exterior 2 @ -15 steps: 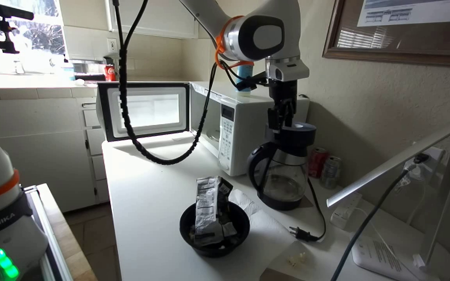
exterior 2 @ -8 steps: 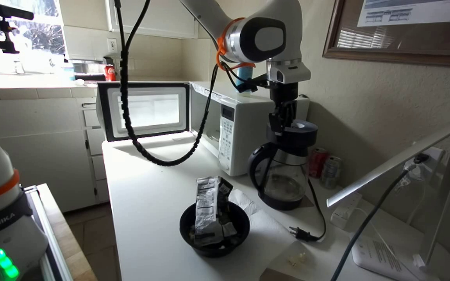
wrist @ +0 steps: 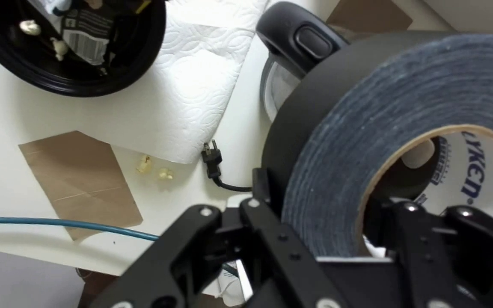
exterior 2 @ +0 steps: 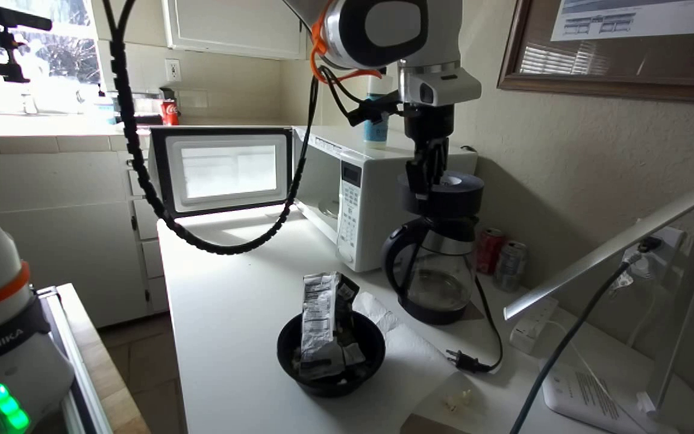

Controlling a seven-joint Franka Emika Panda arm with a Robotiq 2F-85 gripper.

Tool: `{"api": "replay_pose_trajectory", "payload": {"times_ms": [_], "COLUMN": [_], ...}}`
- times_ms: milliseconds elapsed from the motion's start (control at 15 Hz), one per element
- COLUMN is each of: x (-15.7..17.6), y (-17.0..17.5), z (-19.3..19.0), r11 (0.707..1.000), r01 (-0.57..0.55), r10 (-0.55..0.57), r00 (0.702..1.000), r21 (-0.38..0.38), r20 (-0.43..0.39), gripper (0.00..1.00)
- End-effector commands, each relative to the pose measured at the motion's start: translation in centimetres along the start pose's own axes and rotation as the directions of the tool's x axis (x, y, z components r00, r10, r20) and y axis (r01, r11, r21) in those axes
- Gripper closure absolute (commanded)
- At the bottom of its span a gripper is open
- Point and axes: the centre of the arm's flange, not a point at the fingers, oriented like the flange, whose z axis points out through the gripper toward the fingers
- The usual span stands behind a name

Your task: Put the black tape in the microwave

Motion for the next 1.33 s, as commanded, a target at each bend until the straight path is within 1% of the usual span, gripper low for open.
{"api": "replay_pose_trajectory", "payload": {"times_ms": [0, 200, 333, 533, 667, 733, 867, 1133, 1200, 1267], "x": [-4.4, -9.5, -13.6, -19.0, -21.4, -19.5, -21.4, -21.2, -21.2, -21.6], "y": [5.3, 6.8, 6.9, 5.9, 4.7, 5.2, 4.6, 4.7, 4.7, 4.3], "z": [-5.8, -7.4, -8.3, -9.2, -9.7, -7.7, -8.2, -8.2, -8.2, -7.5], "r11": [0.993, 0.985, 0.979, 0.962, 0.950, 0.953, 0.943, 0.945, 0.945, 0.940], "r01": [0.082, 0.143, 0.182, 0.260, 0.306, 0.302, 0.330, 0.324, 0.324, 0.341], "r10": [-0.087, -0.156, -0.196, -0.272, -0.313, -0.300, -0.327, -0.322, -0.321, -0.335], "r00": [0.995, 0.978, 0.962, 0.927, 0.910, 0.917, 0.908, 0.909, 0.909, 0.905], "r21": [0.090, 0.101, 0.090, 0.079, 0.066, 0.033, 0.036, 0.035, 0.035, 0.026], "r20": [0.057, 0.137, 0.192, 0.259, 0.273, 0.264, 0.264, 0.264, 0.265, 0.263], "gripper": [0.77, 0.77, 0.77, 0.77, 0.77, 0.52, 0.52, 0.52, 0.77, 0.77]}}
